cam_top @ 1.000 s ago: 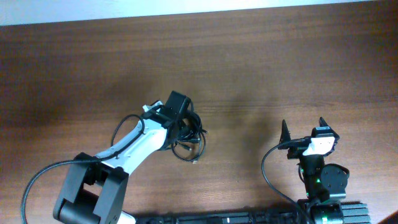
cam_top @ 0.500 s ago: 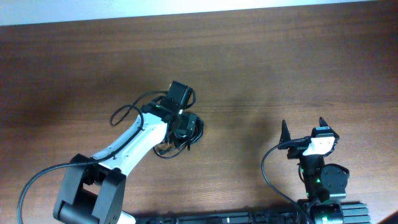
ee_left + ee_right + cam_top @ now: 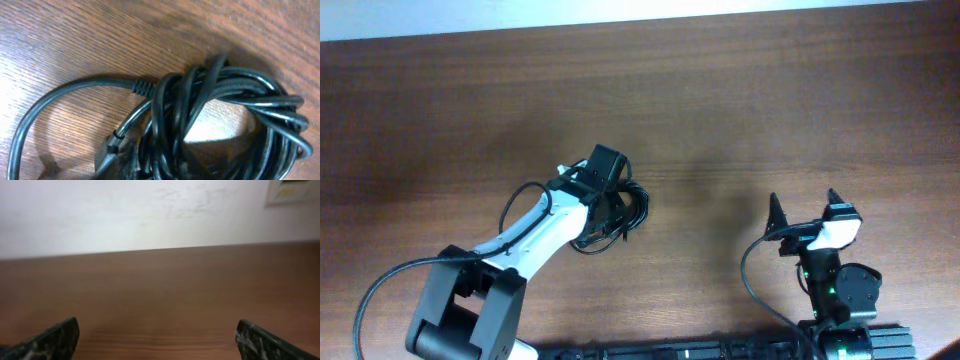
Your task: Untangle cables
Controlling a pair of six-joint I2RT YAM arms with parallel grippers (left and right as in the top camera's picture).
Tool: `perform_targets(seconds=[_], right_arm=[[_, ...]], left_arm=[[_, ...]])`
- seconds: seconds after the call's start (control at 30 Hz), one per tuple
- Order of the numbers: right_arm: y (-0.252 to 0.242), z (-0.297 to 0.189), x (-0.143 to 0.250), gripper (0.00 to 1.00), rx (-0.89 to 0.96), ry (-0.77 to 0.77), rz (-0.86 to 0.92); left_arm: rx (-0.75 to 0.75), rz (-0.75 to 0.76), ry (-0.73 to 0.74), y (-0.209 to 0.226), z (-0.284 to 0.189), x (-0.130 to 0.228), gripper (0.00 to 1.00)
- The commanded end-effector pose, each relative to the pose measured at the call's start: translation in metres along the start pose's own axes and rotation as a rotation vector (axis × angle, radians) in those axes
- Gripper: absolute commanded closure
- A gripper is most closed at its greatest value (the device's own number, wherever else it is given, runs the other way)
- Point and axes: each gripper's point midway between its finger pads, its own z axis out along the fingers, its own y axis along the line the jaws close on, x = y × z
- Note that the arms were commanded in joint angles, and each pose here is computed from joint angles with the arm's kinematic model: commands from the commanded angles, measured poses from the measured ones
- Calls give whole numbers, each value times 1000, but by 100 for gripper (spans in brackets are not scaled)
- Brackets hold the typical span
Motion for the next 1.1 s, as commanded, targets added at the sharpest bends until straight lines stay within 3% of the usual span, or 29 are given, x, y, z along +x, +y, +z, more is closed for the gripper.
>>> perform_targets(seconds=[0.0,0.1,0.13,0.17,0.3,0.43,0.53,0.63,0.73,0.8,0.83,0.97,1.03,1.07], right_arm=[[43,-5,5,2,-238,87,528],[60,-10,6,2,-340,120,508],[63,-11,8,1,-361,104,345],[63,-11,9,1,-360,114,335],[63,-17,20,2,-312,306,383],[111,-27,-18,2,-587,437,380],[153,-36,-54,1,-973,403,344],[154,-16,-51,11,-1018,395,333],[156,-1,-27,16,-1002,527,452],[175,-1,-10,19,-1063,596,465],[184,0,-7,25,-1093,596,445],[207,16,9,36,-1058,602,437],[210,16,8,48,-1067,588,427],[210,16,8,62,-1066,589,428]], left_arm=[[-64,1,-112,12,-4,-19,100],[-21,242,-180,-5,-28,-41,100],[25,388,-244,-20,-54,-54,100],[45,455,-280,-26,-68,-60,100],[144,570,-403,-38,-122,-68,100],[224,825,-488,-47,-161,-61,100],[492,1205,-426,-79,-172,-13,100],[519,1282,-431,-82,-173,-7,100],[640,1389,-401,-88,-180,15,100],[667,1400,-394,-90,-181,19,100],[665,1400,-382,-88,-180,21,100],[657,1398,-343,-82,-176,26,100],[658,1416,-323,-82,-175,33,100],[667,1430,-318,-84,-176,38,100]])
